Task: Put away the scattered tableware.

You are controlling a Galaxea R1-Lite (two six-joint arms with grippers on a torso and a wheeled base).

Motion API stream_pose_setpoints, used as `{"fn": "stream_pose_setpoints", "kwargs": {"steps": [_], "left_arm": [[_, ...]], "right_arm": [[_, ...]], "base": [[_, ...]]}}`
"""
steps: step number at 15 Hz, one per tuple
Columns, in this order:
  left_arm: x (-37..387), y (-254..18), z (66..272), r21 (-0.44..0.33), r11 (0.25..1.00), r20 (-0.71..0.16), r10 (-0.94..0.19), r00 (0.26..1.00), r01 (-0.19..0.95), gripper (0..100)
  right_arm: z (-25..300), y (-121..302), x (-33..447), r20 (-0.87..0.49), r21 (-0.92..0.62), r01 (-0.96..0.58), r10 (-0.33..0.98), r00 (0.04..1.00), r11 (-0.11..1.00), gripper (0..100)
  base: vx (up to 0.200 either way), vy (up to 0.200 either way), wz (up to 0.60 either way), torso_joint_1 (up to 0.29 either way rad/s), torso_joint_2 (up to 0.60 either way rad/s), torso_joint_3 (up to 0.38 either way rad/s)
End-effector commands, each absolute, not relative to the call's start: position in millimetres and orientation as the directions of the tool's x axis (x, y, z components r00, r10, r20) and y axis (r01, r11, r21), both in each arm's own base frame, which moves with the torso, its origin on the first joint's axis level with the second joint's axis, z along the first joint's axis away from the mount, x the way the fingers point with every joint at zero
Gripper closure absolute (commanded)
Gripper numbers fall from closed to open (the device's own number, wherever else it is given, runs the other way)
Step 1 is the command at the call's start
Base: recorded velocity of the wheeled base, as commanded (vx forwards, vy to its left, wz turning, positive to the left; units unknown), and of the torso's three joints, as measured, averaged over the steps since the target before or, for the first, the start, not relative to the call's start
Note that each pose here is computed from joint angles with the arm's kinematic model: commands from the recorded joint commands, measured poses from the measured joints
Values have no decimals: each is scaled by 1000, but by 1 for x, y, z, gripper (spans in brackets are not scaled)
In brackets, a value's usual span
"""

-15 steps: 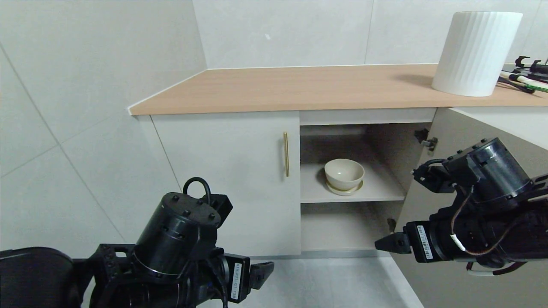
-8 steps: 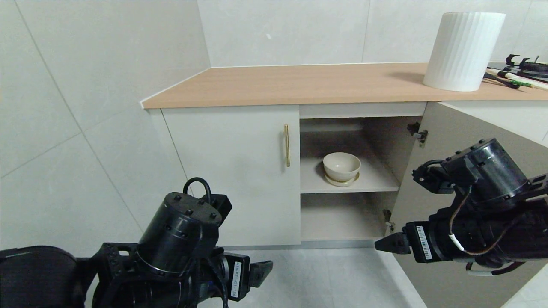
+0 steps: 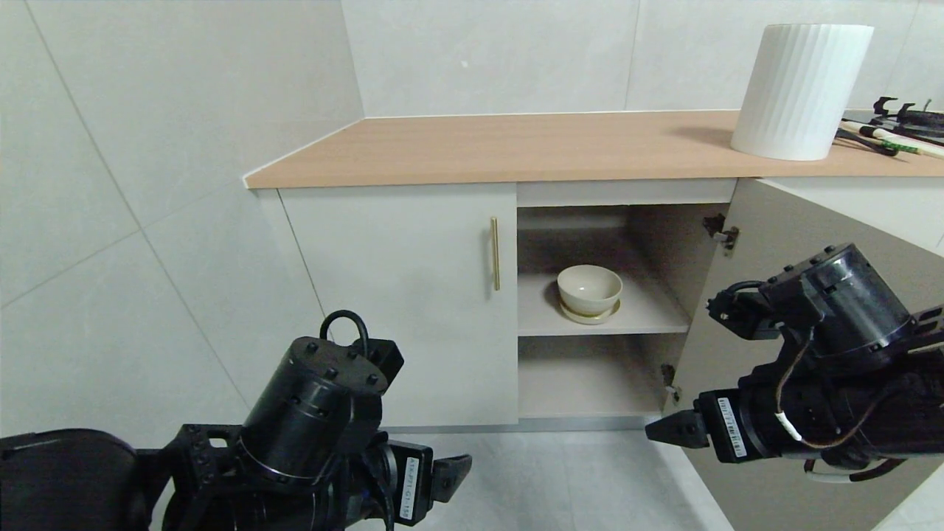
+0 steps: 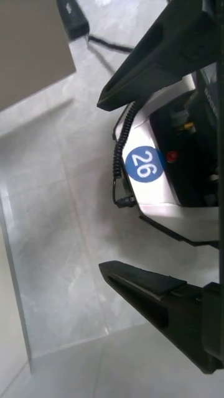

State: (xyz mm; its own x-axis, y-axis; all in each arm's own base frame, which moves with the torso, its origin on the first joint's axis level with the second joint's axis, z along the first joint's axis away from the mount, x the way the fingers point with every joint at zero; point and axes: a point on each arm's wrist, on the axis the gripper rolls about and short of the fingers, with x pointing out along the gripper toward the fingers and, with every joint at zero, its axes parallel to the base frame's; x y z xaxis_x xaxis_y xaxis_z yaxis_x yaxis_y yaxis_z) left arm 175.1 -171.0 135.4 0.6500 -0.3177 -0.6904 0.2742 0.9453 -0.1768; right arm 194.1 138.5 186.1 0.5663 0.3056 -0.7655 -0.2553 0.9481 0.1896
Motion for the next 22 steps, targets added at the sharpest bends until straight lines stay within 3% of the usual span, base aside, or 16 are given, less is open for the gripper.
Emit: {"fn": "stream_pose_setpoints", "kwargs": {"steps": [1, 6, 11, 13, 16, 22], "left_arm": [[176, -172, 133, -170, 947, -697, -312, 645, 273, 0], [176, -172, 133, -170, 947, -697, -312, 645, 273, 0], [176, -172, 133, -172, 946, -695, -313, 647, 274, 0], [176, -172, 133, -172, 947, -696, -313, 646, 273, 0], [176, -172, 133, -172, 947, -696, -313, 646, 273, 0], [176, -172, 132, -171, 947, -698, -311, 645, 272, 0]], "right_arm": [[187, 136, 190, -764, 178, -271, 307, 567, 946, 0], [184, 135, 157, -834, 90, -414, 296, 465, 906, 0], [210, 113, 105, -867, 35, -562, 305, 394, 826, 0], [224, 97, 89, -882, 0, -598, 281, 377, 802, 0], [237, 76, 74, -864, -89, -568, 220, 452, 818, 0], [241, 58, 84, -815, -226, -338, 13, 580, 914, 0]], "base": [[0, -200, 0, 2, 2, -2], [0, -200, 0, 6, 2, 2], [0, -200, 0, 4, 0, 2], [0, 0, 0, 0, 0, 0], [0, 0, 0, 0, 0, 0], [0, 0, 0, 0, 0, 0]]}}
